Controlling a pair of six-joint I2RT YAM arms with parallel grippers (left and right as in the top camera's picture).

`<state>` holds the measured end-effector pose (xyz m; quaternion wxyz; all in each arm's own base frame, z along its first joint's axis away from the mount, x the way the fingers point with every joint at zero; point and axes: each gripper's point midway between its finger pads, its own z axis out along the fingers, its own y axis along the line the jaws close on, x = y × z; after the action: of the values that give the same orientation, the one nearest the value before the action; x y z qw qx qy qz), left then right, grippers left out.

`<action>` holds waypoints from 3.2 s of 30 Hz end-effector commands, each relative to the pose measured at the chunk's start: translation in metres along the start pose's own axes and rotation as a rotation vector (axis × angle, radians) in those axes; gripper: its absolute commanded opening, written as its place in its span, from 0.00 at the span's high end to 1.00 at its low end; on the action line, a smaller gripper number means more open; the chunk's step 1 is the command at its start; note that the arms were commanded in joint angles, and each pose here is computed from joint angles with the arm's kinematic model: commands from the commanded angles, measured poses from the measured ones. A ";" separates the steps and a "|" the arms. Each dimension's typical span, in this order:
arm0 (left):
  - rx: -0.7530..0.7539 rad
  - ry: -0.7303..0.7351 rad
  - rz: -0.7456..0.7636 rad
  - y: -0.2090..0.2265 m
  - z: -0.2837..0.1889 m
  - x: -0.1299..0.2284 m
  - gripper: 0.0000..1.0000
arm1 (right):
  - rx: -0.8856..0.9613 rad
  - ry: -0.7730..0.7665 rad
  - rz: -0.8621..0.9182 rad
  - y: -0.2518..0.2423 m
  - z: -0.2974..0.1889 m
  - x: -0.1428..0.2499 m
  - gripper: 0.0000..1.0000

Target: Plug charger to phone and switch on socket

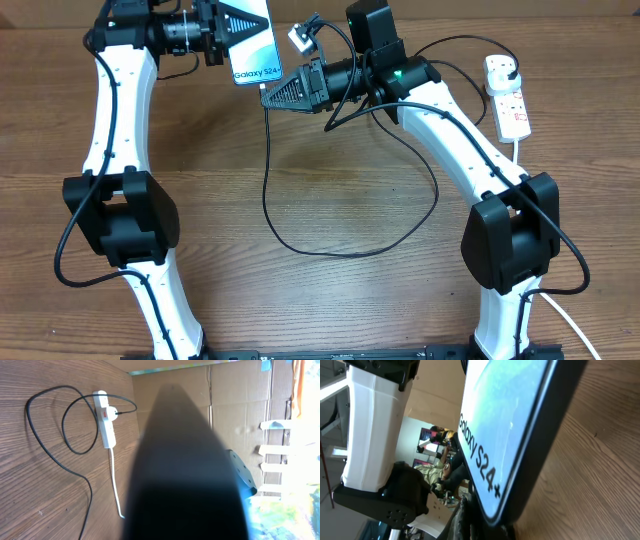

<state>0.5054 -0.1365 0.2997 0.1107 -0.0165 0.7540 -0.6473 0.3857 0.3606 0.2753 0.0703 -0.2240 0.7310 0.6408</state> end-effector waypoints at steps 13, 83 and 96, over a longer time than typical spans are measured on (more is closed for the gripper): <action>0.035 0.048 0.074 -0.020 0.015 0.013 0.96 | -0.007 0.003 0.001 0.000 0.001 -0.001 0.96; 0.113 0.058 0.150 -0.034 -0.003 0.009 0.95 | -0.030 0.010 -0.001 0.005 0.001 -0.002 0.96; 0.115 0.060 0.149 -0.034 -0.003 0.009 0.96 | -0.012 -0.022 0.015 0.002 -0.005 -0.010 0.96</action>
<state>0.5010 -0.1406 0.3155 0.1385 0.0492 0.7300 -0.6675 0.3874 0.3612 0.2824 0.0652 -0.2177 0.7255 0.6496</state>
